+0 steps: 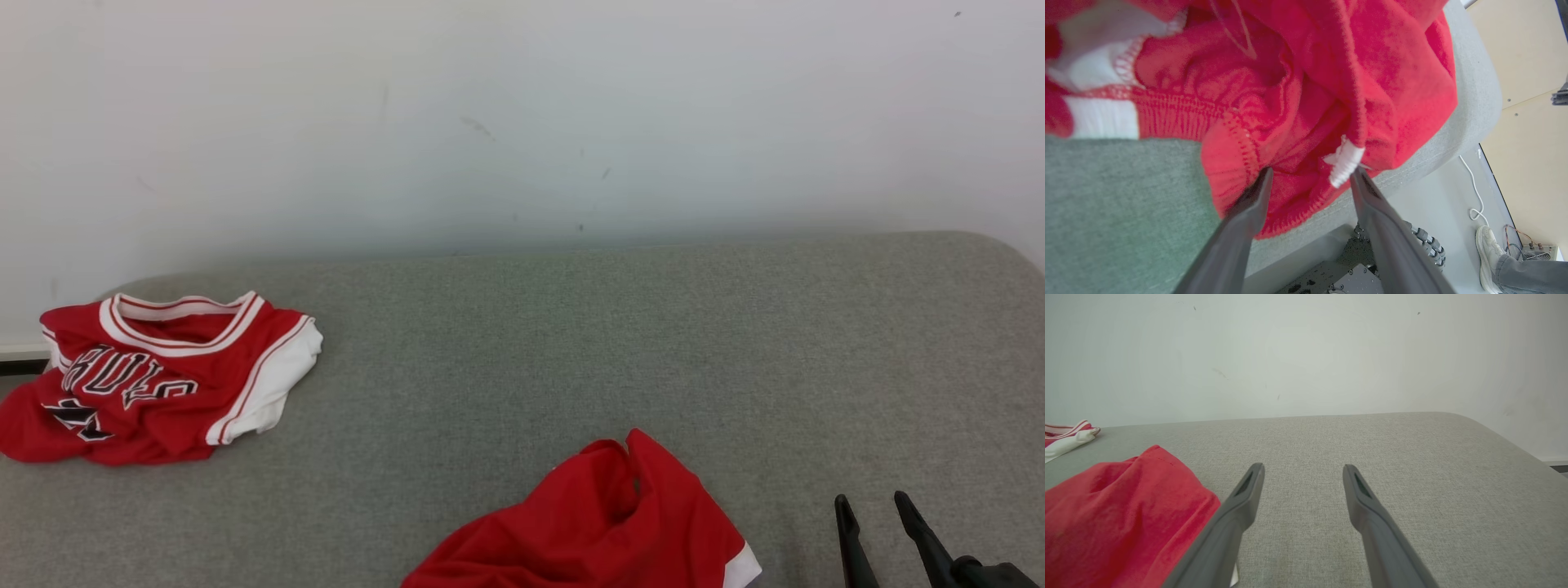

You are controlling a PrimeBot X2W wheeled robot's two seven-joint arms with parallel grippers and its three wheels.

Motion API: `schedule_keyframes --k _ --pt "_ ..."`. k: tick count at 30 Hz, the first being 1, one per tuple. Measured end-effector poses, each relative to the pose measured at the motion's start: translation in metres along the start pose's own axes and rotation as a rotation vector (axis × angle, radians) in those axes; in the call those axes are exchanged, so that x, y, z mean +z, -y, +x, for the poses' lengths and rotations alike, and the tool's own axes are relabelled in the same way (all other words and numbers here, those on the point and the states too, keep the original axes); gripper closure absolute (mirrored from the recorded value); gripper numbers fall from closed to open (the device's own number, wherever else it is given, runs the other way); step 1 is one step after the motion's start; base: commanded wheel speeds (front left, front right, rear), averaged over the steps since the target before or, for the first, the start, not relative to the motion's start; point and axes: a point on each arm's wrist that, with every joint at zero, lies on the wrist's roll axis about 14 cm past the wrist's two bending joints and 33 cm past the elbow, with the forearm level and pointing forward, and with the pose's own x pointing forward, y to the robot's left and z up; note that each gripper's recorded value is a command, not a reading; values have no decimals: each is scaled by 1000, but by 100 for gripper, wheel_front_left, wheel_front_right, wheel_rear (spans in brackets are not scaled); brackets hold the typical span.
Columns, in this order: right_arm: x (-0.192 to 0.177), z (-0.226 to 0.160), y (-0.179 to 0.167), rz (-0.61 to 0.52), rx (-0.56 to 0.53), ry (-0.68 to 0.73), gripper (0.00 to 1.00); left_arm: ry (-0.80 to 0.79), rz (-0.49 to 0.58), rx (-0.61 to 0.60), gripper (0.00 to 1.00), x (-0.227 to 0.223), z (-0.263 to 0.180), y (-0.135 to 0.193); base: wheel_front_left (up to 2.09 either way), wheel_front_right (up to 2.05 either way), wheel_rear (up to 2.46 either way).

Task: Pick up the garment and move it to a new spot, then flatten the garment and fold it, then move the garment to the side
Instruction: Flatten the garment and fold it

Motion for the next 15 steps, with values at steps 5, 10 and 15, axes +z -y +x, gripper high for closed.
schedule_keyframes --k 5,10,15 --pt "0 -2 0 1 -1 0 0 72 -3 19 0 28 -7 -7 0 0 0" --pt "-1 -4 2 2 -9 0 0 107 26 39 0 60 -28 -19 0 0 0" --pt "-1 -6 4 5 -18 0 0 215 56 76 0 106 -45 -26 0 0 0"
